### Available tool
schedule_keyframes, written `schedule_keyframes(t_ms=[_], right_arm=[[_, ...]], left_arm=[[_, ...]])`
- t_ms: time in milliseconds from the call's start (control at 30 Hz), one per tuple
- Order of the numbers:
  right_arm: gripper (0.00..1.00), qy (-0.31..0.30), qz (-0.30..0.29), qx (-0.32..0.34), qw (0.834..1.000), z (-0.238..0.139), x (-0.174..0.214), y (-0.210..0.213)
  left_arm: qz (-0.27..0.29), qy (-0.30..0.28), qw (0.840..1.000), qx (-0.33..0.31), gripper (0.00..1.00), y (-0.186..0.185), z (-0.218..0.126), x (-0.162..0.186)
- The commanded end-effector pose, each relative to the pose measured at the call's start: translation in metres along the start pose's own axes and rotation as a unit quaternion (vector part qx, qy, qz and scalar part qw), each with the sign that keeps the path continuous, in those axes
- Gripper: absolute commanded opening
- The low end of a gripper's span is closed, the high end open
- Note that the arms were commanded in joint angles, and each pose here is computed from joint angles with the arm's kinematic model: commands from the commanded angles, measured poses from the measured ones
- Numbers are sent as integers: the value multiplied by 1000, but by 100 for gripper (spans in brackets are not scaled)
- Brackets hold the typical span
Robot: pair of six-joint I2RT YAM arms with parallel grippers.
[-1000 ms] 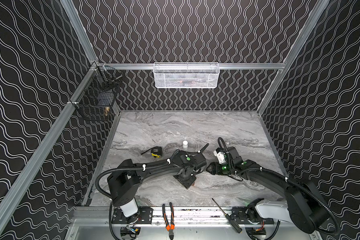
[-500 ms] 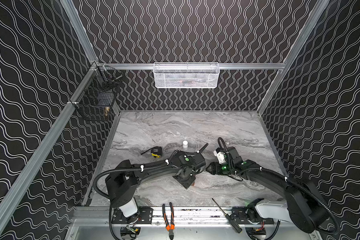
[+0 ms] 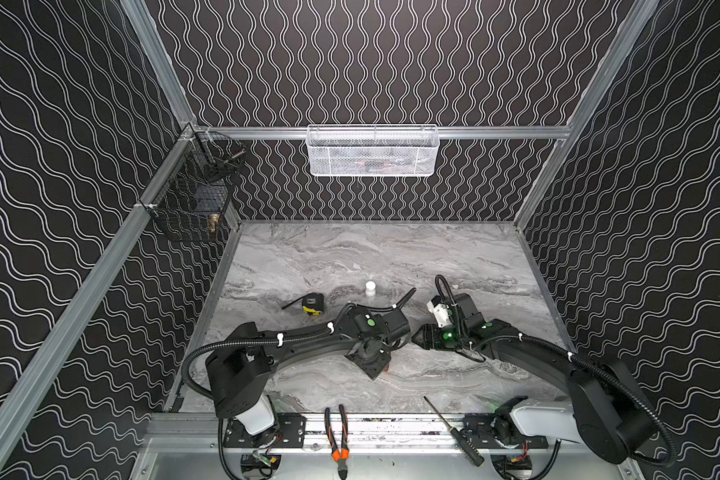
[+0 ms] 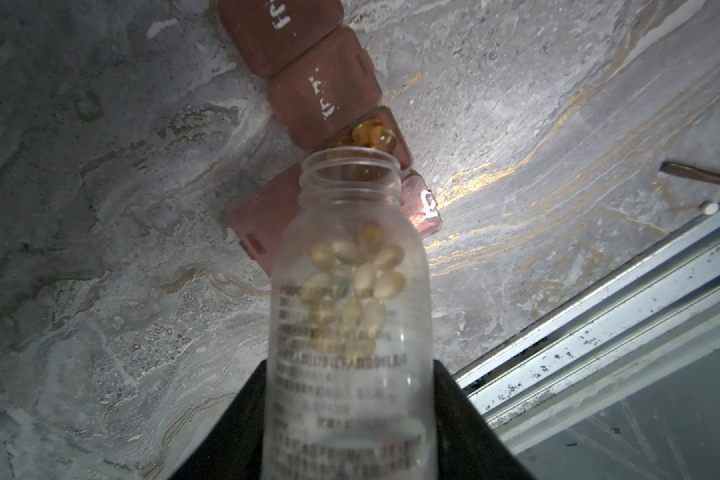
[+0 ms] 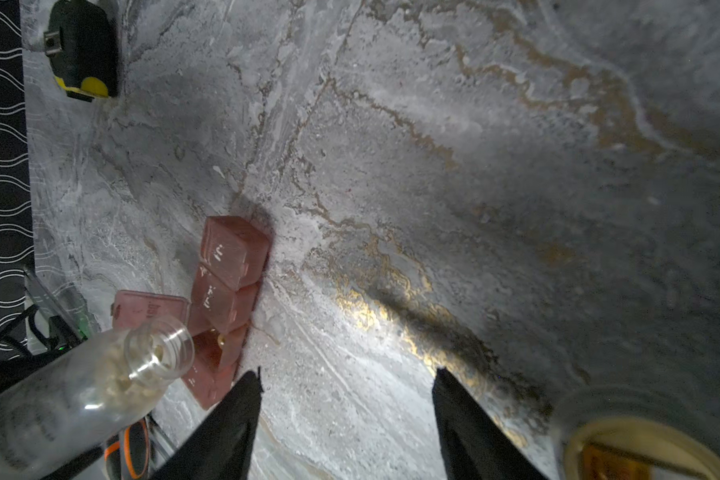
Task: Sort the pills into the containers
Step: 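Keep tilting the bottle with the left gripper, dropping more capsules into the compartment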
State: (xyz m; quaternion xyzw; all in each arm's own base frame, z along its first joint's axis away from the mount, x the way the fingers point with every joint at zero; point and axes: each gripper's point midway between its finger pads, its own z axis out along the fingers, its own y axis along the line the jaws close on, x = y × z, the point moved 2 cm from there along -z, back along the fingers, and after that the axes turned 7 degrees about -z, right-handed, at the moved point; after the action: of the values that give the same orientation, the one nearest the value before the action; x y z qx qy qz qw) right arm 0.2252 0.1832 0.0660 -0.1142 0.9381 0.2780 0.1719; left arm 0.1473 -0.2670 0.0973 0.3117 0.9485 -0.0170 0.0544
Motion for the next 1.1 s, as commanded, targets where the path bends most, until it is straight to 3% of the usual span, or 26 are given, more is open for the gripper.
schedule_keyframes(t_ms=[0,1067], right_arm=[[68,-4,-4,1,1000,-1,-4,0],[67,1,5,4,1000,-3,-6,1]], left_arm=[[-5,-12,1000,-1,0,0,0,-2],[-2,-75,997,8,0,0,2,0]])
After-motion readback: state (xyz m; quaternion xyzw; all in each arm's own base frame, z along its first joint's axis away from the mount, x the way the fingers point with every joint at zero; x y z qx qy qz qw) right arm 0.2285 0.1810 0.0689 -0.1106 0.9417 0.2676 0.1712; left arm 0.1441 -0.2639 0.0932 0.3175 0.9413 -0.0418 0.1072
